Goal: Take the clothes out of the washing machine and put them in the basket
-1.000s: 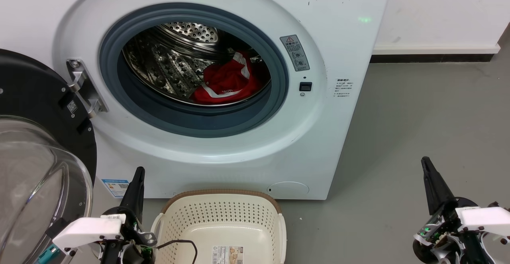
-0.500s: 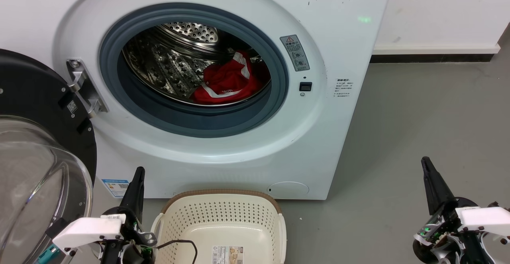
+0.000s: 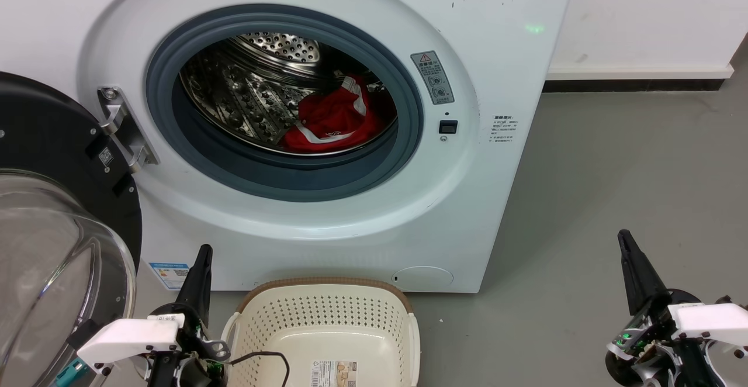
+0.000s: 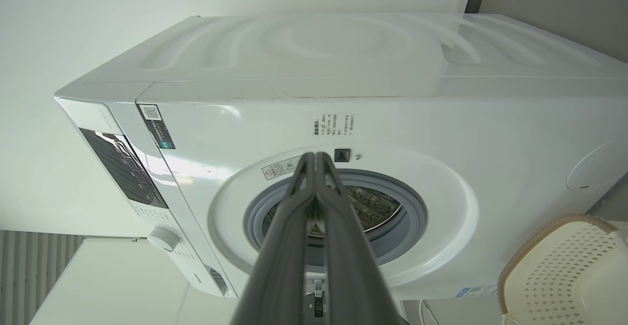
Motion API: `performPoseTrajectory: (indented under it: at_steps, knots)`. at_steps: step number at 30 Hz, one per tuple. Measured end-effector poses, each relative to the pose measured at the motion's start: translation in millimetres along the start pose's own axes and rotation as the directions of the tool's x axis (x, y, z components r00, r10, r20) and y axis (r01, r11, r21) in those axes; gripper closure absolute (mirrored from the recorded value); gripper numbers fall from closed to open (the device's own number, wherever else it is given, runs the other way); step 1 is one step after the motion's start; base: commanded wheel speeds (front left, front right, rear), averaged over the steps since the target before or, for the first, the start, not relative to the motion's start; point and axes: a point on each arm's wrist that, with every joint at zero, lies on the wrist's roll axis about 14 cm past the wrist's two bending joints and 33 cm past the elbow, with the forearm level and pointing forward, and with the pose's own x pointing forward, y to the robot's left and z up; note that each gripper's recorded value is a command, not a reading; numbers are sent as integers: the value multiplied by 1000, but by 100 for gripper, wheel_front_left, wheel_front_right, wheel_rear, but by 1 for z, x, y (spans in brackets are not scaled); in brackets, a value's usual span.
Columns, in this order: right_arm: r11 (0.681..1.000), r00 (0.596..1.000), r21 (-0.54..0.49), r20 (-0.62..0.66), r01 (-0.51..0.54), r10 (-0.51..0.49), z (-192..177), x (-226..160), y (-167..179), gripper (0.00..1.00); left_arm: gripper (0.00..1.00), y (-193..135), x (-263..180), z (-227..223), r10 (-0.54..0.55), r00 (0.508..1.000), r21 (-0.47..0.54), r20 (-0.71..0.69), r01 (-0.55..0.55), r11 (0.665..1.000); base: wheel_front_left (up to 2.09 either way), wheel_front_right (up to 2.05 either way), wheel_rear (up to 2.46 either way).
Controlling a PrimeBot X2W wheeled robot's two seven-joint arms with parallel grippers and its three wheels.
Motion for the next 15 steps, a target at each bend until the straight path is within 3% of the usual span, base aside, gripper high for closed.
performPoseTrajectory:
  at_steps: [3,4,8,15]
  knots:
    - [1000,1000,0,0,0,0,0,0,0,100,100,0,0,0,0,1000,0,0,0,1000,0,0,0]
    - [1000,1000,0,0,0,0,0,0,0,0,0,0,0,0,0,1000,0,0,0,1000,0,0,0]
    - [999,999,4,5,53,-53,0,-8,-18,0,0,19,-9,-2,57,998,-6,0,-57,998,0,0,0]
    - [999,999,-10,19,43,-43,-2,-9,-15,0,0,16,-8,-10,46,999,9,-4,-46,999,0,0,0]
